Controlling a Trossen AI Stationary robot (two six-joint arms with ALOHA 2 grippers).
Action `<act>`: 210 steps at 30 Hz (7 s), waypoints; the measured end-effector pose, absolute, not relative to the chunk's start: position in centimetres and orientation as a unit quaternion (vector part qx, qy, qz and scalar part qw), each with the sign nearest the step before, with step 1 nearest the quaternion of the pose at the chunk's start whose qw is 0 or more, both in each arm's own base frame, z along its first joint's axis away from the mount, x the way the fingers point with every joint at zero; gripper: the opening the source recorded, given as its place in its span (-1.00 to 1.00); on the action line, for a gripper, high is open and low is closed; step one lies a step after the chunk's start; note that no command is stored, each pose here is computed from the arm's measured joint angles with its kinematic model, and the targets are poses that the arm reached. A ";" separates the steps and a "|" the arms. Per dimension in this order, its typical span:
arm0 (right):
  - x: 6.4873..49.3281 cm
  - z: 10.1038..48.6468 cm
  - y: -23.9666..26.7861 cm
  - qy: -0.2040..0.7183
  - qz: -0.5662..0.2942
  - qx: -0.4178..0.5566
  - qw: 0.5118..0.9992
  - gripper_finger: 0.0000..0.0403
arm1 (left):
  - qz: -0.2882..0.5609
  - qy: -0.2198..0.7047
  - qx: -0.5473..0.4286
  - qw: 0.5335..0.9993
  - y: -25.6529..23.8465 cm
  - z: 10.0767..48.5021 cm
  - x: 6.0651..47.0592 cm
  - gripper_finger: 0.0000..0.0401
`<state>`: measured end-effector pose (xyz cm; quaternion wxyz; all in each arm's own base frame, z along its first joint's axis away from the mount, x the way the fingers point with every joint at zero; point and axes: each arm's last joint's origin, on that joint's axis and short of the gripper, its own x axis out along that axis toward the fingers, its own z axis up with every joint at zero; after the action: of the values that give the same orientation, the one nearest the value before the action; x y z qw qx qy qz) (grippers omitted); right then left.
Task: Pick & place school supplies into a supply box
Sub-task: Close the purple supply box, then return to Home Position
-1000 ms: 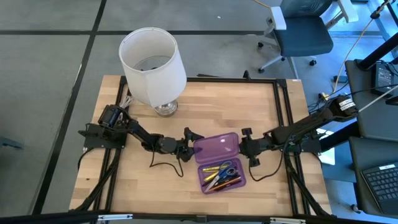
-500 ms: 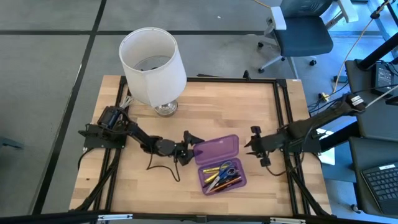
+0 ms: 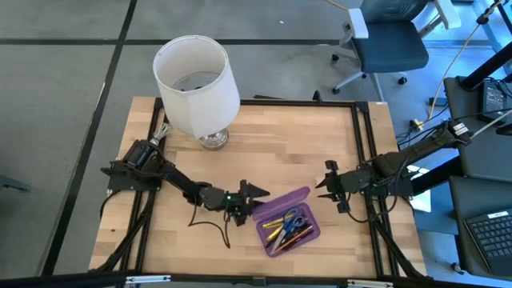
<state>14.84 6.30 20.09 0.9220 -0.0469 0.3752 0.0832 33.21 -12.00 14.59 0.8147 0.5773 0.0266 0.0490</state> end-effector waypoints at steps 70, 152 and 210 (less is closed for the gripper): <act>14.5 12.1 7.4 0.356 0.274 0.054 0.892 -0.24 | 0.005 0.242 -0.235 0.941 -11.2 12.1 35.4 0.75; 13.0 14.5 6.4 0.417 0.187 0.099 0.884 -0.24 | 0.055 0.157 -0.069 0.984 -13.1 18.3 38.0 0.75; 13.1 17.9 6.6 0.384 0.201 0.105 0.895 -0.24 | 0.033 0.289 0.043 0.956 -14.4 22.9 42.6 0.75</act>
<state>13.11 6.59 17.86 0.8950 0.1053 0.3843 0.2005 42.59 -14.44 22.95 0.9558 0.0425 0.2889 0.0328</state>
